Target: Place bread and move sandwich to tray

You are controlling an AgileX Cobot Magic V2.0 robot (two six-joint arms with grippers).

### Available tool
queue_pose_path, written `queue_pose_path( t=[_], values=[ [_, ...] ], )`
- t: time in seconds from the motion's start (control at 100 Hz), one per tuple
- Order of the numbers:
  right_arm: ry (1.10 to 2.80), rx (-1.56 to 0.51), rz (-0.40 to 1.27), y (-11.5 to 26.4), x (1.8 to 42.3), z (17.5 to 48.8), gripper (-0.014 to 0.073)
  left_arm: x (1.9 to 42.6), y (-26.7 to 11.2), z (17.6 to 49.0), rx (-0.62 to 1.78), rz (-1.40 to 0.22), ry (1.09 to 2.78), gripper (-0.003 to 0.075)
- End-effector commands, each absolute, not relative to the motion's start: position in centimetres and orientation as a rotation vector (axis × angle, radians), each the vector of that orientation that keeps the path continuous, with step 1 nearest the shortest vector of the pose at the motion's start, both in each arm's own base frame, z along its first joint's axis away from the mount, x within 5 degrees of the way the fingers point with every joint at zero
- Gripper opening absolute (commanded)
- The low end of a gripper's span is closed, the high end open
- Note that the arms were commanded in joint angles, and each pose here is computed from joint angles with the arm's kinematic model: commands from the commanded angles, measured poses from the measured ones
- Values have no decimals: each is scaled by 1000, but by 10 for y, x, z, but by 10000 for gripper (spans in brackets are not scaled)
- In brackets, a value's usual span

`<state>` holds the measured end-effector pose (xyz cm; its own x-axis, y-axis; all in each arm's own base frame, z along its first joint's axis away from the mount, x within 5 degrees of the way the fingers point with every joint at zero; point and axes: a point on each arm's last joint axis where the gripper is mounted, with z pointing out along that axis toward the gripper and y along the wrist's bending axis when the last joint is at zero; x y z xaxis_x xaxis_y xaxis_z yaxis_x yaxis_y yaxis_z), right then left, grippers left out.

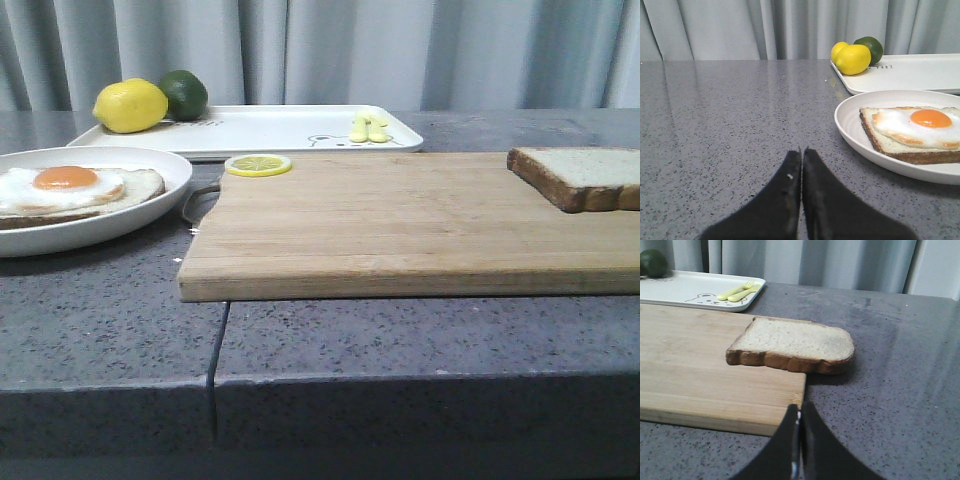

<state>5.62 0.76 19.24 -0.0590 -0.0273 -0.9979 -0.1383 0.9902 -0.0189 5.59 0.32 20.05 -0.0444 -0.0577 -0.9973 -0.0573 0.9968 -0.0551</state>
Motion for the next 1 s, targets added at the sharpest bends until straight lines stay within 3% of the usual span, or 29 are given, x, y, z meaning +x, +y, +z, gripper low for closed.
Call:
queue_pose_path(
  t=[0.0,0.34,0.57,0.88,0.99],
  values=[
    [1522,-127,85,7,55,201,-116,54,3,205,-91,-19,1514,-19],
    [1482,-125,88,8,55,205,-116,54,3,207,-100,-32,1494,-19],
    [1337,-118,97,8,52,219,-116,53,2,211,-161,-105,1485,-19],
    [1344,-81,133,6,43,259,-116,42,1,261,-162,-133,1353,-19],
    [1411,-84,130,6,41,280,-116,41,0,280,-160,-138,1412,-19]
  ],
)
